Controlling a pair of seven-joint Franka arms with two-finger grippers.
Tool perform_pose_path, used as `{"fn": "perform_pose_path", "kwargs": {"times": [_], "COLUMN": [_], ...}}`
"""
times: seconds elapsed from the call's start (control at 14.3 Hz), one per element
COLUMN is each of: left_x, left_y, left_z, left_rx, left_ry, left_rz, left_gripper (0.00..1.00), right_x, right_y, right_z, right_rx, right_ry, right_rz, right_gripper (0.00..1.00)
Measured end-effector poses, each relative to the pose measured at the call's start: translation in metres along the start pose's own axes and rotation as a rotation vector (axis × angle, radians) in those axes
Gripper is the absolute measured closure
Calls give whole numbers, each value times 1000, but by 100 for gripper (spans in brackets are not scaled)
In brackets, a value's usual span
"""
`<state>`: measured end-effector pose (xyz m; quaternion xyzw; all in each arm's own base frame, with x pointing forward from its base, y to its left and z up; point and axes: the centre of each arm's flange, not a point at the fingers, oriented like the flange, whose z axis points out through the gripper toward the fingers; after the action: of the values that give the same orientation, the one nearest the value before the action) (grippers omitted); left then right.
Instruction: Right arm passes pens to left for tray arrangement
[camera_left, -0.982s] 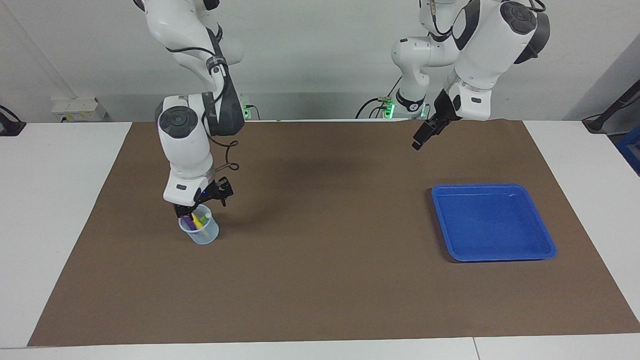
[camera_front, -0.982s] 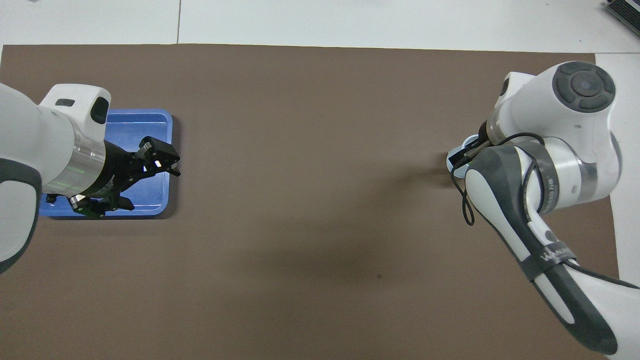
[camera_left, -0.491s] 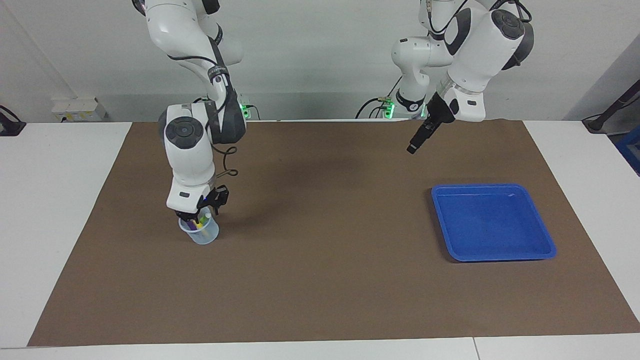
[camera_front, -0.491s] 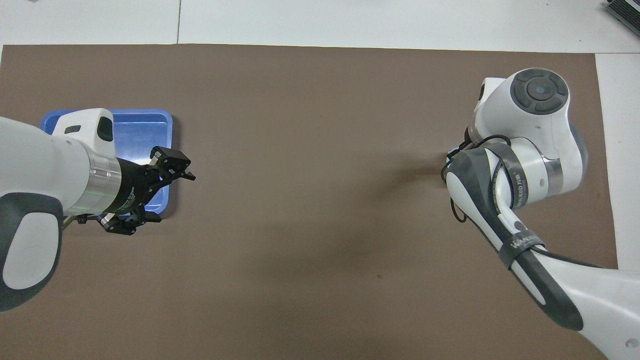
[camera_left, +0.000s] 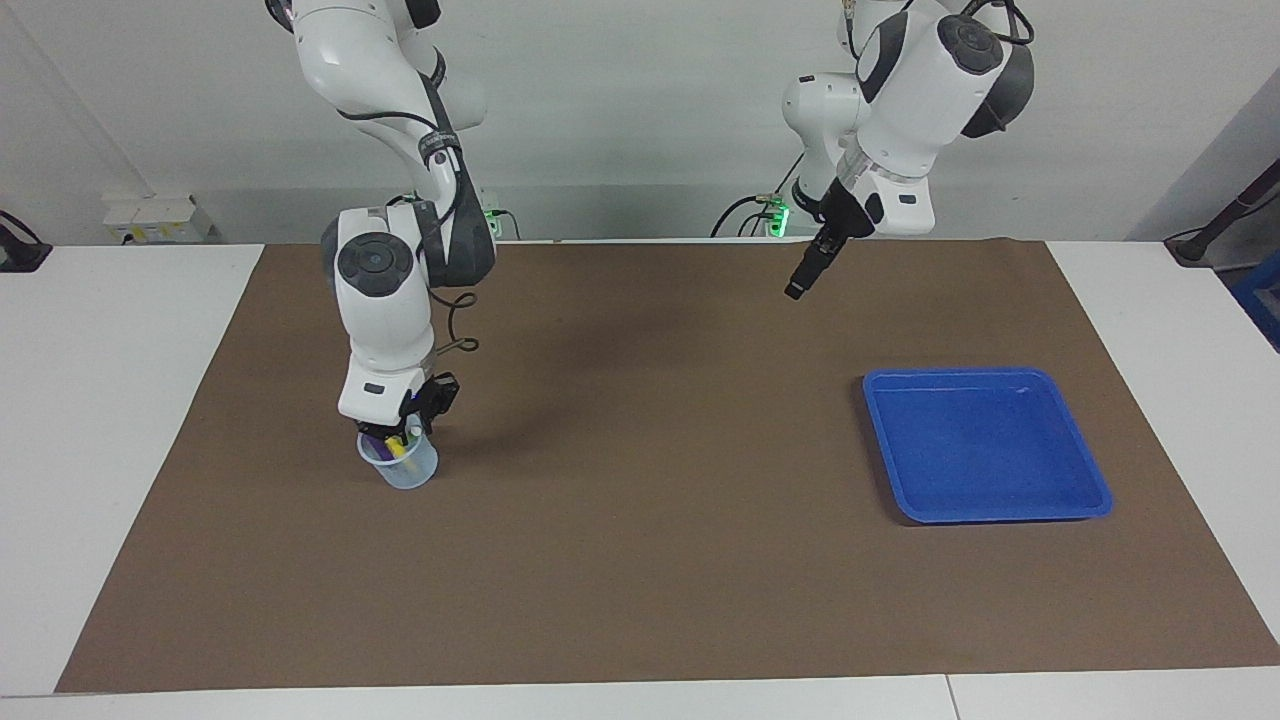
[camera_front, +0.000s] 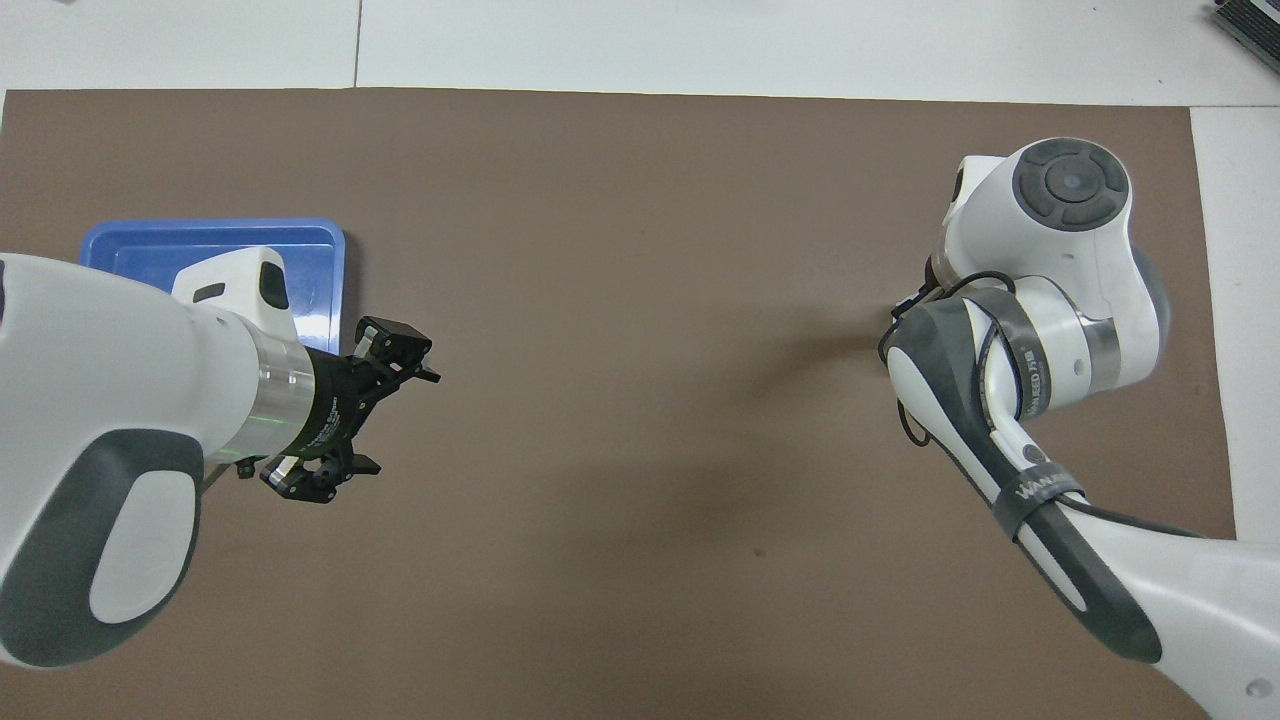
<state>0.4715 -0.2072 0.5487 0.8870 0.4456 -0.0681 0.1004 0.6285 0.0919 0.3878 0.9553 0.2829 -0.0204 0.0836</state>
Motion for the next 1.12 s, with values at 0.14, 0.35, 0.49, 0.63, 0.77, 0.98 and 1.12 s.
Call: {"fn": "perform_pose_path", "kwargs": {"times": [0.14, 0.35, 0.49, 0.63, 0.77, 0.98, 1.12], "left_x": [-11, -12, -17, -26, -29, -30, -33], "left_y": [3, 3, 4, 6, 6, 8, 9], "left_z": [3, 5, 6, 8, 8, 8, 8], "left_rx": [-7, -8, -6, -2, -2, -13, -21], "left_ry": [-9, -12, -15, -17, -17, -15, -14], "left_rz": [-29, -52, -67, -119, -187, -251, -256], "left_gripper": [0, 0, 0, 0, 0, 0, 0], "right_x": [0, 1, 1, 0, -2, -16, -35], "right_y": [0, 2, 2, 2, 7, 21, 26], "right_z": [0, -4, -4, -5, -19, -70, -105], "right_rx": [0, -6, -6, -5, -5, -20, -14], "right_ry": [0, 5, 5, -1, -14, -7, 7], "right_rz": [0, 1, 1, 2, 11, 40, 67], "right_gripper": [69, 81, 81, 81, 81, 81, 81]}}
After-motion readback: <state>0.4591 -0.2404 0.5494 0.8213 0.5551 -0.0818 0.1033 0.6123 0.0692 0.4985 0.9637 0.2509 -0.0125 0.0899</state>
